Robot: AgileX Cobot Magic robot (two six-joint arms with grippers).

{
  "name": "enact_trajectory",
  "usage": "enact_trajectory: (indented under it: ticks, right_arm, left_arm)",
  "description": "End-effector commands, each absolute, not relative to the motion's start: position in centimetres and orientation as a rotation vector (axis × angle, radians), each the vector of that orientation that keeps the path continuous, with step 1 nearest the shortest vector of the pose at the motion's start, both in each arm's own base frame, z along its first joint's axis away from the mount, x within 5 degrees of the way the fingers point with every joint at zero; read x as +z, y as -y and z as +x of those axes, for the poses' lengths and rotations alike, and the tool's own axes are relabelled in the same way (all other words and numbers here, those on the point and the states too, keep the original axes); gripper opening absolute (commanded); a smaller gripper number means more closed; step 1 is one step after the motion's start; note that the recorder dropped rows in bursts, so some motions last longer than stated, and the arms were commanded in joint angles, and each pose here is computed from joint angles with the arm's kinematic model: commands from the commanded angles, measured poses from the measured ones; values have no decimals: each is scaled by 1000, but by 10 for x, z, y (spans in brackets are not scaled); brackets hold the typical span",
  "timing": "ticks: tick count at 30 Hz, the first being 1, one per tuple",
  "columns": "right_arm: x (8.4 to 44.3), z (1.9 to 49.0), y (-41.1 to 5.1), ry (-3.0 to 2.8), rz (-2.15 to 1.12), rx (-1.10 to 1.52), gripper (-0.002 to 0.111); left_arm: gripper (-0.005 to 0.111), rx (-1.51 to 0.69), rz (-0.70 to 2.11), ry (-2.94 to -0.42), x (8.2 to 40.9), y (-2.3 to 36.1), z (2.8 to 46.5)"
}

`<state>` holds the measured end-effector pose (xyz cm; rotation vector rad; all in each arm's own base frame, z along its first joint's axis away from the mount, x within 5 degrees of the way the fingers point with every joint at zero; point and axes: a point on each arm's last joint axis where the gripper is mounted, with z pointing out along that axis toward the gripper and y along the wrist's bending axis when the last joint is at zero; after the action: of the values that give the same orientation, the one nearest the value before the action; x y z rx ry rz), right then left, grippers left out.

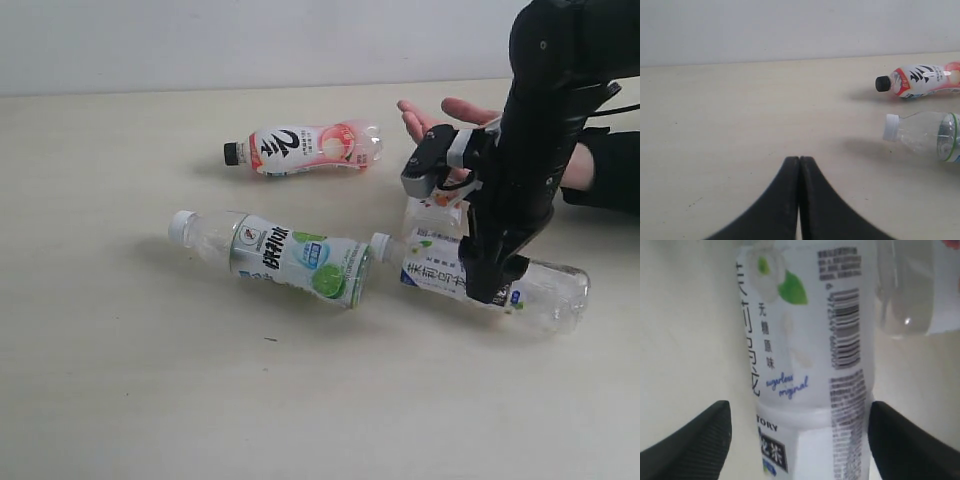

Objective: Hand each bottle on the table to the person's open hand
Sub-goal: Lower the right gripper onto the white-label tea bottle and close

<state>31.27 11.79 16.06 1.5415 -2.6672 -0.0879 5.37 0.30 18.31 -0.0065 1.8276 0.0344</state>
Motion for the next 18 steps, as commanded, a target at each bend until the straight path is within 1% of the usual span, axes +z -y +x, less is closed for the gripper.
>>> enact_trajectory:
  ticks: [1, 6, 18]
  right_arm:
    - [148, 317, -119, 2649, 1546, -80, 72]
    - [139, 319, -120, 2641, 1536, -82, 71]
    - [138, 320, -123, 2674, 1515, -117, 70]
  left_arm:
    - [3, 36, -9, -1819, 183, -3, 54]
    - [3, 36, -9, -1819, 183, -3, 54]
    - [3, 36, -9, -1819, 183, -3, 54]
